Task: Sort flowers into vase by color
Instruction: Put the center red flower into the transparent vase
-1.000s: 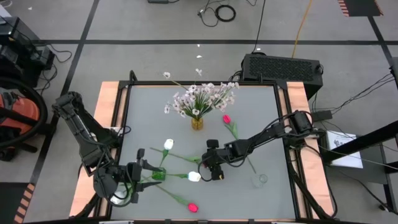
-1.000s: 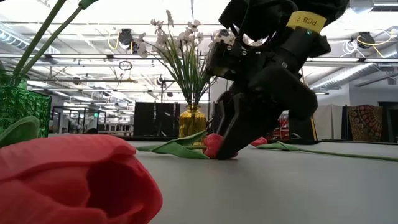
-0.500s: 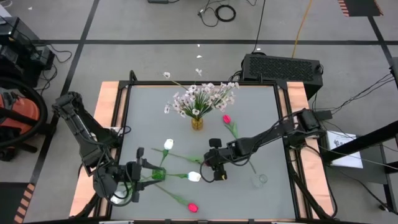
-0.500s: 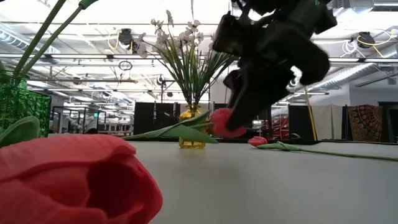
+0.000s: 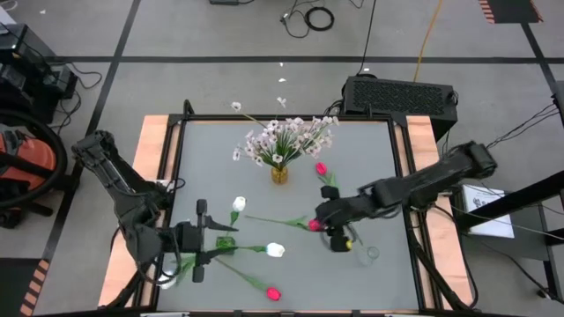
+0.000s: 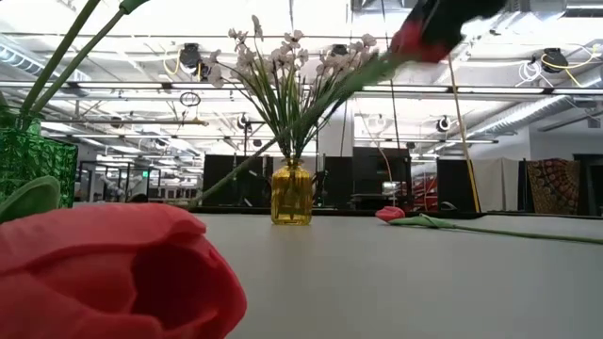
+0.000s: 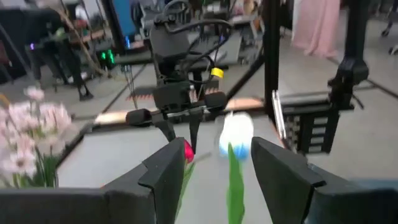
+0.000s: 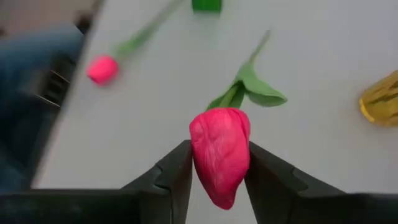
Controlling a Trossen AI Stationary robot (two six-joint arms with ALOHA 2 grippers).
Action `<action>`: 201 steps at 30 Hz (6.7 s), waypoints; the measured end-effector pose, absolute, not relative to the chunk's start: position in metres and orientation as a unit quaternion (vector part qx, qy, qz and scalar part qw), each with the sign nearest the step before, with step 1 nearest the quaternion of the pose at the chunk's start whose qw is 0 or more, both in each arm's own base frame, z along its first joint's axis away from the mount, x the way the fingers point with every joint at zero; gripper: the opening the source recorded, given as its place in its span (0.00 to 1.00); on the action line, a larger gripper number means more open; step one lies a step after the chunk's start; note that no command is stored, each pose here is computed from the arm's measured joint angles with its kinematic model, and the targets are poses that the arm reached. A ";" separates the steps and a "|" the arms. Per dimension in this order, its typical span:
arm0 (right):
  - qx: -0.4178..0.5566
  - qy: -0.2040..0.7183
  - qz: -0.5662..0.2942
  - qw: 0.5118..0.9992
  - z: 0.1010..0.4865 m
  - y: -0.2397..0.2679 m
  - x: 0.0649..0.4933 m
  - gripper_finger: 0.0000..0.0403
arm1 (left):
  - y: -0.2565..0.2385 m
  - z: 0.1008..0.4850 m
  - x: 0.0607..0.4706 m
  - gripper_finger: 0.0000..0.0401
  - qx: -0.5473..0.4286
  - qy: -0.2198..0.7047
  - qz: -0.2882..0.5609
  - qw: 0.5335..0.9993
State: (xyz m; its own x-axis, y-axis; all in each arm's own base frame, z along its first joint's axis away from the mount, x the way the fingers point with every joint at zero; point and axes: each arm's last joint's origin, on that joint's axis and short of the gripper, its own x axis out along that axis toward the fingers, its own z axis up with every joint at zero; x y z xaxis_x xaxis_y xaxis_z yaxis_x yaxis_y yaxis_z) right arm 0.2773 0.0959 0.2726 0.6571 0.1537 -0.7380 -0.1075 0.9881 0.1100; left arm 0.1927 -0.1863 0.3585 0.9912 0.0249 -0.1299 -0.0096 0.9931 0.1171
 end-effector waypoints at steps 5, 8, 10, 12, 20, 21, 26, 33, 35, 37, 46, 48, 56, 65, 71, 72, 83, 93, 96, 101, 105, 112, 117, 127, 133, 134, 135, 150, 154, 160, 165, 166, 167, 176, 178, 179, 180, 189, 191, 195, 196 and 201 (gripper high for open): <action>0.060 0.356 0.082 0.929 0.310 0.091 0.246 0.32 | -0.188 0.380 0.203 0.48 0.090 0.025 0.018 0.995; 0.077 0.337 0.085 0.934 0.324 0.088 0.231 0.32 | -0.192 0.393 0.216 0.48 0.106 0.016 0.017 0.994; 0.088 0.328 0.085 0.937 0.330 0.086 0.224 0.32 | -0.197 0.400 0.229 0.48 0.107 0.011 0.012 0.994; 0.098 0.325 0.082 0.937 0.334 0.083 0.218 0.32 | -0.203 0.401 0.248 0.48 0.111 0.014 0.006 0.994; 0.142 0.324 0.070 0.933 0.344 0.076 0.199 0.32 | -0.221 0.389 0.335 0.48 0.113 0.040 0.037 0.992; 0.148 0.324 0.069 0.932 0.345 0.075 0.197 0.32 | -0.220 0.385 0.345 0.48 0.112 0.047 0.044 0.992; 0.157 0.335 0.062 0.927 0.347 0.071 0.187 0.32 | -0.206 0.365 0.390 0.52 0.108 0.102 0.086 0.985; 0.169 0.337 0.058 0.924 0.349 0.068 0.179 0.32 | -0.169 0.345 0.430 0.71 0.081 0.197 0.104 0.971; 0.169 0.338 0.059 0.924 0.349 0.068 0.179 0.32 | -0.164 0.338 0.435 0.74 0.080 0.209 0.098 0.970; 0.166 0.338 0.060 0.925 0.349 0.068 0.178 0.32 | -0.158 0.337 0.437 0.77 0.080 0.216 0.099 0.968; 0.173 0.310 0.067 0.932 0.354 0.069 0.182 0.32 | -0.143 0.336 0.441 0.77 0.059 0.232 0.078 0.968; 0.174 0.297 0.072 0.936 0.356 0.070 0.183 0.32 | -0.139 0.334 0.443 0.77 0.057 0.235 0.078 0.967; 0.171 0.287 0.076 0.939 0.358 0.070 0.185 0.32 | -0.124 0.327 0.451 0.78 0.058 0.247 0.094 0.963; 0.170 0.291 0.074 0.938 0.355 0.072 0.190 0.32 | -0.115 0.330 0.456 0.66 0.067 0.232 0.082 0.967; 0.171 0.287 0.076 0.940 0.356 0.073 0.190 0.32 | -0.116 0.330 0.456 0.47 0.075 0.232 0.072 0.967; 0.171 0.286 0.076 0.940 0.356 0.073 0.190 0.32 | -0.116 0.330 0.456 0.43 0.075 0.233 0.072 0.967; 0.167 0.279 0.078 0.942 0.359 0.071 0.187 0.40 | -0.119 0.330 0.455 0.05 0.074 0.237 0.044 0.968; 0.143 0.248 0.029 0.958 0.369 0.057 0.161 0.65 | -0.128 0.364 0.434 0.05 0.080 0.201 -0.001 0.976; 0.126 0.249 0.018 0.960 0.366 0.057 0.160 0.67 | -0.130 0.384 0.422 0.05 0.080 0.175 -0.007 0.981; 0.100 0.197 0.061 0.974 0.353 0.073 0.178 0.64 | -0.130 0.405 0.408 0.05 0.082 0.146 -0.012 0.986; 0.071 0.140 0.092 0.983 0.341 0.089 0.197 0.61 | -0.130 0.412 0.407 0.05 0.076 0.121 -0.010 0.990; 0.025 0.119 0.059 0.991 0.326 0.104 0.223 0.57 | -0.130 0.416 0.408 0.05 0.080 0.099 -0.010 0.992; 0.018 0.119 0.058 0.991 0.323 0.107 0.229 0.50 | -0.130 0.416 0.408 0.05 0.080 0.100 -0.010 0.992; 0.035 0.119 0.060 0.990 0.327 0.103 0.222 0.03 | -0.132 0.414 0.407 0.08 0.093 0.112 -0.010 0.989; 0.087 0.117 0.057 0.988 0.336 0.098 0.208 0.03 | -0.136 0.417 0.396 0.32 0.098 0.130 -0.005 0.987; 0.093 0.119 0.059 0.987 0.337 0.098 0.205 0.02 | -0.137 0.419 0.393 0.38 0.096 0.129 0.009 0.987; 0.097 0.121 0.060 0.986 0.338 0.098 0.201 0.01 | -0.138 0.422 0.389 0.43 0.096 0.128 0.020 0.987; 0.170 0.145 0.109 0.968 0.349 0.114 0.142 0.01 | -0.213 0.450 0.315 0.64 0.115 0.104 -0.064 0.986; 0.162 0.148 0.094 0.971 0.347 0.121 0.132 0.01 | -0.238 0.436 0.306 0.64 0.130 0.118 -0.097 0.980; 0.138 0.141 0.073 0.978 0.343 0.132 0.124 0.01 | -0.273 0.406 0.301 0.64 0.160 0.154 -0.136 0.965; 0.116 0.152 0.064 0.979 0.336 0.144 0.122 0.01 | -0.296 0.366 0.299 0.64 0.199 0.235 -0.178 0.934; 0.113 0.155 0.062 0.979 0.334 0.145 0.122 0.01 | -0.299 0.360 0.299 0.64 0.200 0.250 -0.187 0.929; 0.111 0.157 0.060 0.980 0.333 0.147 0.121 0.01 | -0.302 0.354 0.299 0.64 0.200 0.262 -0.194 0.924; 0.086 0.166 0.018 0.982 0.321 0.155 0.123 0.01 | -0.317 0.318 0.304 0.64 0.125 0.353 -0.214 0.902; 0.083 0.174 0.013 0.981 0.318 0.157 0.125 0.01 | -0.322 0.309 0.302 0.64 0.110 0.379 -0.218 0.893; 0.083 0.176 0.010 0.981 0.316 0.158 0.125 0.01 | -0.324 0.304 0.301 0.64 0.107 0.389 -0.217 0.889; 0.083 0.177 0.006 0.981 0.315 0.159 0.126 0.01 | -0.327 0.300 0.301 0.64 0.104 0.394 -0.215 0.887; 0.084 0.193 -0.012 0.977 0.304 0.166 0.130 0.01 | -0.335 0.275 0.302 0.64 0.123 0.429 -0.203 0.871; 0.082 0.198 -0.014 0.977 0.302 0.167 0.131 0.01 | -0.333 0.271 0.305 0.64 0.126 0.437 -0.198 0.868; 0.080 0.208 -0.023 0.975 0.296 0.169 0.132 0.03 | -0.329 0.263 0.312 0.64 0.123 0.452 -0.189 0.863; 0.081 0.210 -0.025 0.974 0.295 0.170 0.132 0.03 | -0.327 0.262 0.313 0.64 0.120 0.455 -0.185 0.863; 0.083 0.223 -0.022 0.971 0.291 0.173 0.129 0.12 | -0.325 0.263 0.315 0.64 0.114 0.455 -0.180 0.865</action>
State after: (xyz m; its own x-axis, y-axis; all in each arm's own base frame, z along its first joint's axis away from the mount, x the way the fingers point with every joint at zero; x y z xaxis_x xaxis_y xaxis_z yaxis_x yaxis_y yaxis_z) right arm 0.1286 0.1727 0.2913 0.8999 -0.0050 -0.4361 0.0791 0.9852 0.1521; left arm 0.3155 -0.3250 0.2632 0.5211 -0.2081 -0.8277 0.4148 0.9093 0.0326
